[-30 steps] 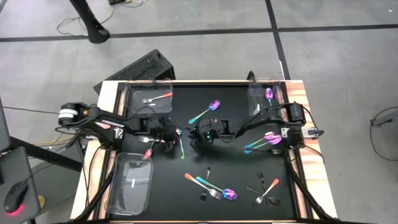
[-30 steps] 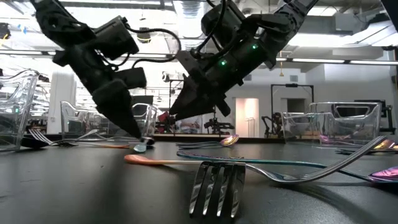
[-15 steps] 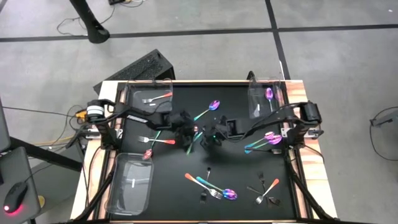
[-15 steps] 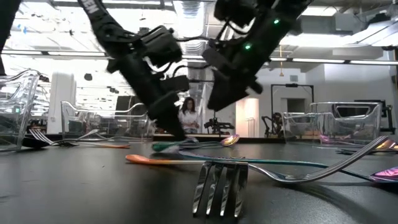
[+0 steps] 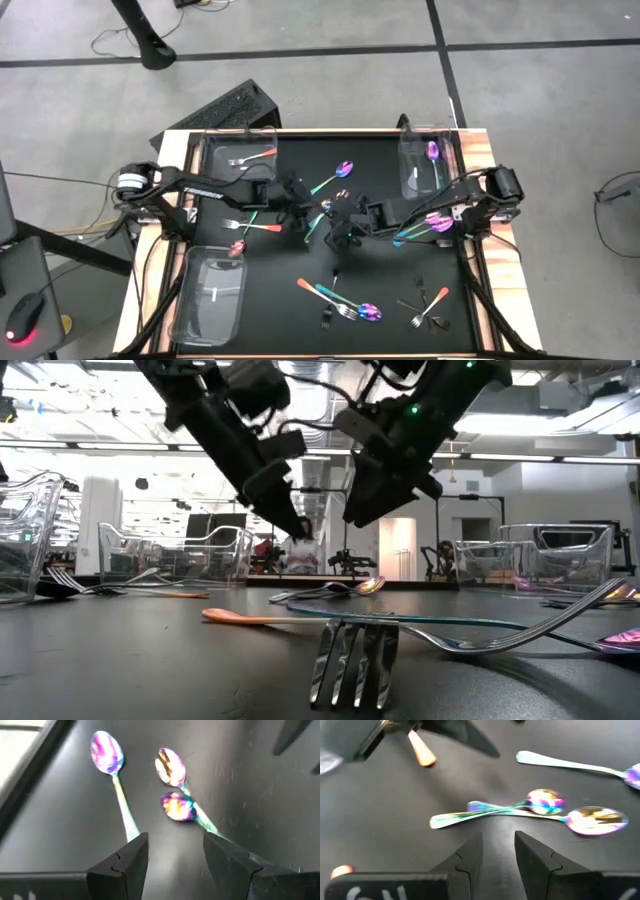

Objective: Sort silverware by color (type)
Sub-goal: Put the black fork into the bottom transparent bin

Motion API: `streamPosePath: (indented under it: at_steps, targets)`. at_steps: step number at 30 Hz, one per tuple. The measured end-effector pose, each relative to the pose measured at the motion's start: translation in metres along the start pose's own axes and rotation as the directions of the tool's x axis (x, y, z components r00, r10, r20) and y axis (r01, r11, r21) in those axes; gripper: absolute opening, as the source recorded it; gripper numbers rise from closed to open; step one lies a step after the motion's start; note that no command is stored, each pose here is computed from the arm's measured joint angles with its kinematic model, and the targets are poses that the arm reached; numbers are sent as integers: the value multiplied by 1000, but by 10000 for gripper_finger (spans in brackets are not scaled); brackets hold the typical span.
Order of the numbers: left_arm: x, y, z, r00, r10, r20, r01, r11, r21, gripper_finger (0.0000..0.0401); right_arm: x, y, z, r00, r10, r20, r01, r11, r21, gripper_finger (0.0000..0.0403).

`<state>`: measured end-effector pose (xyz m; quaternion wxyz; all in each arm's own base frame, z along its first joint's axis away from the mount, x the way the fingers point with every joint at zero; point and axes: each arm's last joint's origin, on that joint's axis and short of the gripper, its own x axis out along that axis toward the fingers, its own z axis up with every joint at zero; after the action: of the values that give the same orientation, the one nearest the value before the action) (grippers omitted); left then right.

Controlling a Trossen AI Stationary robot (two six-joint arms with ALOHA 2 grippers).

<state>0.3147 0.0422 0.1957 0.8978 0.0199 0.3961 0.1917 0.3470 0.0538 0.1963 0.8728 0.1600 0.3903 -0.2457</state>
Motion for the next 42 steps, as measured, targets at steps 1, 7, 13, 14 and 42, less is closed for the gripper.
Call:
streamPosePath:
  at_steps: [1,7,13,14,42]
  targets:
    - [-7,-5,-1,1000,21,-4,-21,1000,13,178,-1,3,0,1000,19,10,-19,1000,-3,132]
    - [-38,-39,-16,992,125,32,-126,992,10,178,17,27,-3,970,240,39,-236,969,-72,132]
    - [-64,-64,-55,989,125,81,-109,978,-179,178,35,35,-26,959,273,-77,-281,952,-121,132]
    - [-67,-67,-63,990,118,74,-102,976,-192,178,34,38,-27,957,282,-75,-289,949,-124,132]
    - [-87,-96,-85,972,-5,236,35,992,-122,178,-5,82,-79,896,388,-216,-443,802,-399,132]
